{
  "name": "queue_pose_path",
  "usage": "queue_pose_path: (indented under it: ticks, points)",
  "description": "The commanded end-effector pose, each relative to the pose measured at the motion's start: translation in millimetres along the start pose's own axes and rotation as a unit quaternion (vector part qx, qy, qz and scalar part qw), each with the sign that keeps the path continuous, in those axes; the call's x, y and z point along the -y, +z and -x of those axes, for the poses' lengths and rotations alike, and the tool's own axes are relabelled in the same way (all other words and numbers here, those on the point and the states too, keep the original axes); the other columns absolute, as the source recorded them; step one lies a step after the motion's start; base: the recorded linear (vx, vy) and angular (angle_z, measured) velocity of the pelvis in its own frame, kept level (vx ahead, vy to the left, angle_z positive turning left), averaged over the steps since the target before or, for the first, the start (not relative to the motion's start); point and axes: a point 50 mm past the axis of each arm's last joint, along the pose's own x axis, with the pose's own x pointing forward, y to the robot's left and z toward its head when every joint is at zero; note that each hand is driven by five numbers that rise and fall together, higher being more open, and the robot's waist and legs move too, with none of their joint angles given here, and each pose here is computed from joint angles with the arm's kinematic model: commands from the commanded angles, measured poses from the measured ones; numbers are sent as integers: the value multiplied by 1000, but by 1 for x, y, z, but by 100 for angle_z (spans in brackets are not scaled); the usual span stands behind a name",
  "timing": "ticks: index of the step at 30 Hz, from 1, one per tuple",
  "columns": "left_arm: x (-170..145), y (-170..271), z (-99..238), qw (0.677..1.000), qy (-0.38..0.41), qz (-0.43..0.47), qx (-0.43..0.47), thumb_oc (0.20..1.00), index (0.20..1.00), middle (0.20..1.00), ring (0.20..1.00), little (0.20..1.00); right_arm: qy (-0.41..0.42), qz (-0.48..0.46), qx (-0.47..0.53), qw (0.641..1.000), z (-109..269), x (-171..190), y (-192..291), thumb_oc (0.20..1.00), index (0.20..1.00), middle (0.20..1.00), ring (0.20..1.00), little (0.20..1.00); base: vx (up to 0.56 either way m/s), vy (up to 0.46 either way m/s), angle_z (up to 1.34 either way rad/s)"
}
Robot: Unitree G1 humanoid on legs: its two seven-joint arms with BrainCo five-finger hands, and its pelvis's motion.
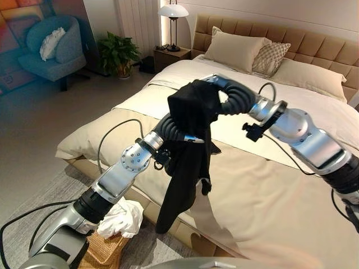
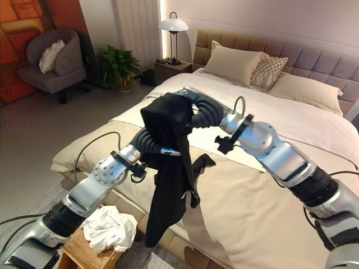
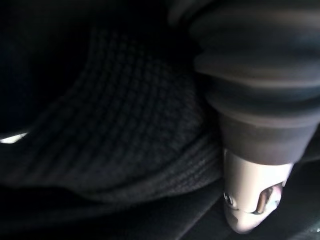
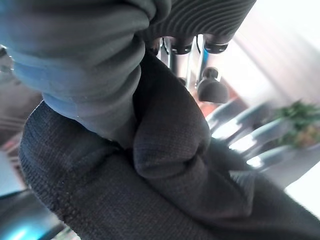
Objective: Pick up clothes into the bucket
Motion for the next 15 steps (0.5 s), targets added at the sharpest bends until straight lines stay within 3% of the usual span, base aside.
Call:
queue_pose_path:
  ticks: [1, 10, 11, 12, 14, 15]
  points:
    - [-3, 8, -25, 1000, -11, -11, 22, 1000, 1000, 1000, 1000, 1000, -16, 12, 124, 992, -14, 15, 47, 200, 200, 200, 200, 200, 0, 0, 0]
    - [9, -4, -24, 999, -44, 16, -6, 1000, 1000, 1000, 1000, 1000, -38, 14, 159, 986, -16, 17, 59, 200, 200, 200, 200, 200, 0, 0, 0]
    - [10, -8, -23, 999, -40, 26, -14, 517, 517, 517, 517, 517, -41, 14, 159, 986, -15, 17, 59, 200, 200, 200, 200, 200, 0, 0, 0]
    - [10, -10, -21, 999, -34, 31, -16, 200, 200, 200, 200, 200, -43, 16, 159, 986, -14, 17, 59, 200, 200, 200, 200, 200, 35, 17, 0]
    - [9, -11, -20, 999, -30, 32, -17, 200, 200, 200, 200, 200, -48, 20, 159, 986, -13, 17, 58, 200, 200, 200, 200, 200, 0, 0, 0]
    - [7, -12, -17, 999, -22, 29, -18, 200, 200, 200, 200, 200, -51, 27, 156, 986, -11, 18, 57, 260, 260, 260, 260, 260, 0, 0, 0]
